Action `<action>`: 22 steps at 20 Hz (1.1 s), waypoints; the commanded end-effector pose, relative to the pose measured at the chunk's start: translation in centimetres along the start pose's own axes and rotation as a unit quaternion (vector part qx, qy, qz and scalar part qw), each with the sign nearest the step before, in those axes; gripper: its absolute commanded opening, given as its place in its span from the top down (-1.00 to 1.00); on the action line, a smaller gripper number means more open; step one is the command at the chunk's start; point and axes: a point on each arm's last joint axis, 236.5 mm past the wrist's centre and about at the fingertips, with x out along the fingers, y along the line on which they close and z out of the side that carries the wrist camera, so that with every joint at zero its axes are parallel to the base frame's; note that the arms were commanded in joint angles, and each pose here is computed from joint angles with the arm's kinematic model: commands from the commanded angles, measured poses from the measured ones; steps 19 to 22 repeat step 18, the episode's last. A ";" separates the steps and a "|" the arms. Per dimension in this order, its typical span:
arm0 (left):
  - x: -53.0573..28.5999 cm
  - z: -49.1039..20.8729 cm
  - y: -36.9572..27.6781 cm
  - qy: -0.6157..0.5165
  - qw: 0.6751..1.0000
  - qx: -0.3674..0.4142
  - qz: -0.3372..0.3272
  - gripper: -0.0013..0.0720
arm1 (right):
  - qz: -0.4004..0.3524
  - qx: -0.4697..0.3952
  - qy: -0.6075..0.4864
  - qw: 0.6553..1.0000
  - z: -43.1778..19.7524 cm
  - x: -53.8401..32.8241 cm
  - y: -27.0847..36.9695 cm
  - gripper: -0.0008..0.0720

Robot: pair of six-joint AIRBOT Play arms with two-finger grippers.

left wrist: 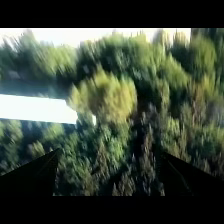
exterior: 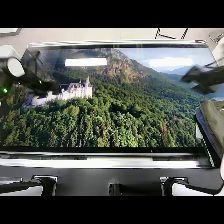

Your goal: Fold the clothes and pants, and hang the long-sleeved shirts on hangers.

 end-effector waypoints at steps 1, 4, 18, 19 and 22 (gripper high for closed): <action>2.7 -3.6 0.1 0.019 1.000 0.007 -0.003 -0.91 | -0.017 -0.051 0.123 0.991 -5.6 4.3 3.4 -0.88; 2.8 -3.7 1.2 0.019 1.000 0.015 0.020 -0.91 | -0.026 -0.064 0.128 0.989 -6.1 4.4 3.7 -0.87; 3.4 -3.8 1.2 0.026 0.999 0.015 0.021 -0.91 | -0.025 -0.064 0.127 0.989 -6.1 4.4 3.8 -0.87; 3.4 -3.8 1.2 0.026 0.999 0.015 0.021 -0.91 | -0.025 -0.064 0.127 0.989 -6.1 4.4 3.8 -0.87; 3.4 -3.8 1.2 0.026 0.999 0.015 0.021 -0.91 | -0.025 -0.064 0.127 0.989 -6.1 4.4 3.8 -0.87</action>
